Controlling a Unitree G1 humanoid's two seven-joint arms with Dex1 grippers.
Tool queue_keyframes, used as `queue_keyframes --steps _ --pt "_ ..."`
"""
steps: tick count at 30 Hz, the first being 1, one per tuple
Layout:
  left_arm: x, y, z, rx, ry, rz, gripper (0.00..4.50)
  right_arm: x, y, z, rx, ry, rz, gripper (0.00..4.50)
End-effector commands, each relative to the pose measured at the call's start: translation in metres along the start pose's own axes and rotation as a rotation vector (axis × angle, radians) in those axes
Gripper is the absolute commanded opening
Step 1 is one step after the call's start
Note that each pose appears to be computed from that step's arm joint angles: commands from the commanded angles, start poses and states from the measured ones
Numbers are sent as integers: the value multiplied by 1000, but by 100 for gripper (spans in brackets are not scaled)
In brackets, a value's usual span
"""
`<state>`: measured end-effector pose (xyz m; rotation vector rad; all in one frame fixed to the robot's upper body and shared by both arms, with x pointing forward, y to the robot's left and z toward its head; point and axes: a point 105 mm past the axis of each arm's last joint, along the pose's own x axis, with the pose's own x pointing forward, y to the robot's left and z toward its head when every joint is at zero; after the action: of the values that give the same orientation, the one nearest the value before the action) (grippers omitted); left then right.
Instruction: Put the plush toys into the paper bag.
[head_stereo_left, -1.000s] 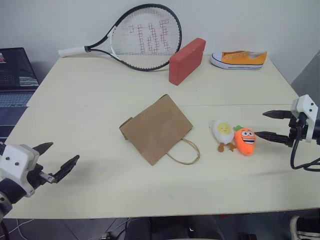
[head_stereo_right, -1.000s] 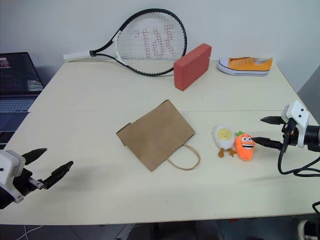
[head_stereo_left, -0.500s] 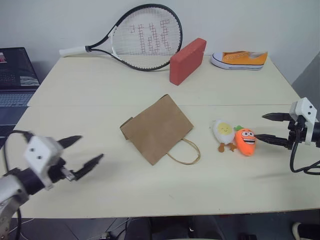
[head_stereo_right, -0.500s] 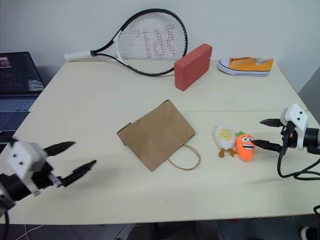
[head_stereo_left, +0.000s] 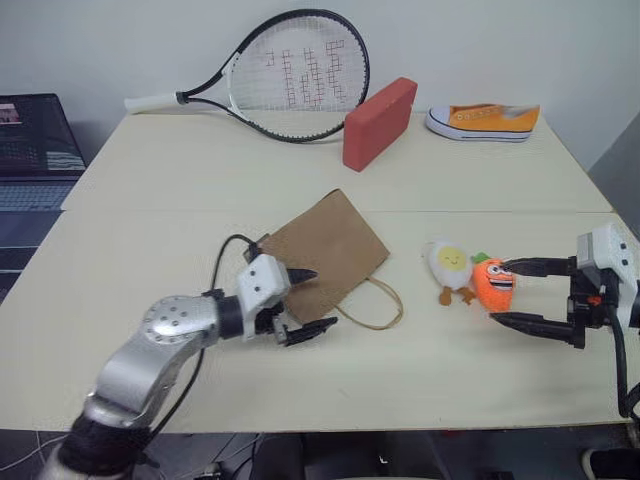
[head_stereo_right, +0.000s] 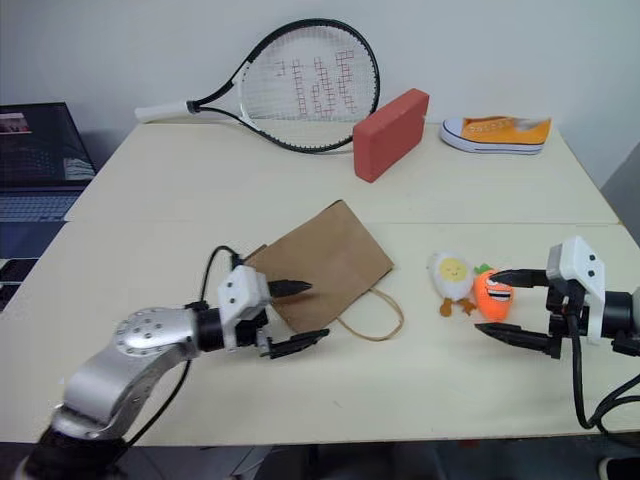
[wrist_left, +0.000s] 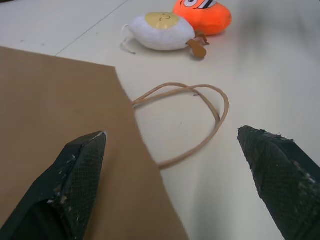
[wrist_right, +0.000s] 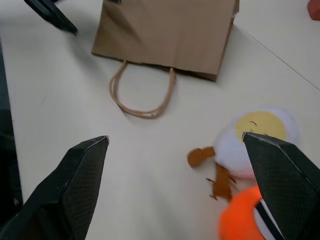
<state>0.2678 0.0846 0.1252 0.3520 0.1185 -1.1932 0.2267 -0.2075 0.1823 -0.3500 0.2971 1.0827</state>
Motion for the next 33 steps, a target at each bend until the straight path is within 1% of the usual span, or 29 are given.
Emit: queue_keyframes --steps 1,6,10,13,16,17,25,28,29,33 --pt "27 -7 4 70 -23 -65 448 4 17 11 -21 -27 6 450" --pt "69 -8 1 132 -32 -92 448 13 36 5 7 -20 42 450" --pt "85 -10 0 153 -39 -105 448 17 41 5 12 -22 57 450" --pt "89 -12 -5 172 -23 -122 448 19 44 5 16 -18 69 450" --pt "89 -9 -8 181 -10 -120 391 20 45 5 15 -15 70 450" --pt "89 -9 -9 184 -6 -121 363 20 44 5 14 -16 70 450" --pt "90 -13 -13 168 -5 -150 113 20 42 4 9 -18 67 450" --pt "87 -12 -8 141 -31 -151 16 23 42 3 14 -24 62 450" --pt "84 -10 -4 126 -44 -151 3 24 42 2 16 -25 58 450" --pt "70 3 20 57 -120 -130 3 38 36 0 15 -52 -1 450"
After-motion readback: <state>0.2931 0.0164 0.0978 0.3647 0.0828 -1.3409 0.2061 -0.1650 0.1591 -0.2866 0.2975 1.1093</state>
